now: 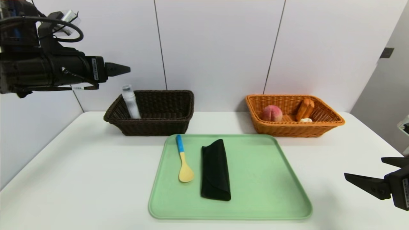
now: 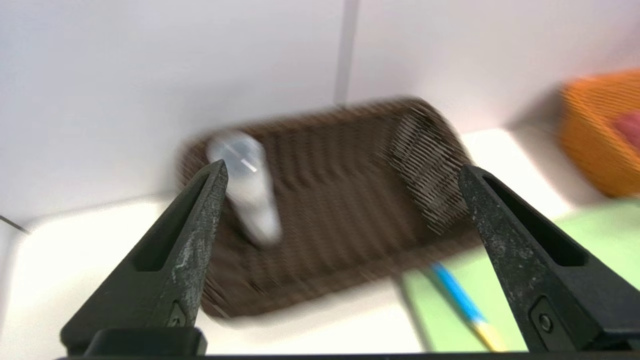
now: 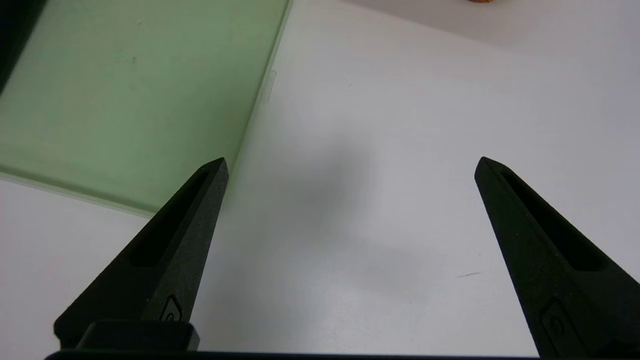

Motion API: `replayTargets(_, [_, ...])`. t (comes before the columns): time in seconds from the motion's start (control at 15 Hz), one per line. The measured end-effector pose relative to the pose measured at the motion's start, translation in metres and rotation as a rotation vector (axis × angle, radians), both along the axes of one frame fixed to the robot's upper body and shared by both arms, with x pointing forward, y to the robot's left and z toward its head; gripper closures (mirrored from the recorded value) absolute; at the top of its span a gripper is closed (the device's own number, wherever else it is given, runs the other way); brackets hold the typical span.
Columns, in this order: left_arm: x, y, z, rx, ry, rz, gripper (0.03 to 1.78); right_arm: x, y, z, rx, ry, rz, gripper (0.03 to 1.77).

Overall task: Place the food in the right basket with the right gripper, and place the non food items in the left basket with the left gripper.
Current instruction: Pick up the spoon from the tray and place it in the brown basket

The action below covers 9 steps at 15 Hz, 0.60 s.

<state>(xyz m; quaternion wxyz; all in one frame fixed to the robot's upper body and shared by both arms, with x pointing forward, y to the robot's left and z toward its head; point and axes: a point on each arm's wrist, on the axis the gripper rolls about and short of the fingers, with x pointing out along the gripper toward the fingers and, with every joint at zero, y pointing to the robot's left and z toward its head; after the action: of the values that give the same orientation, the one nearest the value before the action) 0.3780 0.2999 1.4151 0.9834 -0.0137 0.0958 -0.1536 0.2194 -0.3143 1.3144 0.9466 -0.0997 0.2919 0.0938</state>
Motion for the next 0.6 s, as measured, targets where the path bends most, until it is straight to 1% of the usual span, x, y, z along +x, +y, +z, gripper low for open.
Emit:
replayTargets(0.07, [-0.018, -0.008, -0.003, -0.026, 0.043, -0.025, 0.17, 0.000, 0.000, -0.001, -0.001, 0.002, 0.000, 0.10])
replayTargets(0.13, [-0.032, -0.014, -0.007, -0.042, 0.069, -0.046, 0.16, -0.001, 0.000, -0.002, -0.003, 0.005, 0.001, 0.10])
replayTargets(0.27, [-0.057, -0.025, -0.018, -0.055, 0.115, -0.091, 0.15, -0.001, 0.000, -0.003, -0.005, 0.010, 0.001, 0.10])
replayTargets(0.47, [-0.081, -0.039, -0.033, -0.024, 0.188, -0.127, 0.14, -0.002, 0.000, -0.005, -0.012, 0.015, 0.006, 0.10])
replayTargets(0.6, [-0.089, -0.047, -0.042, 0.006, 0.269, -0.160, 0.14, -0.002, 0.000, -0.008, -0.019, 0.024, 0.009, 0.10])
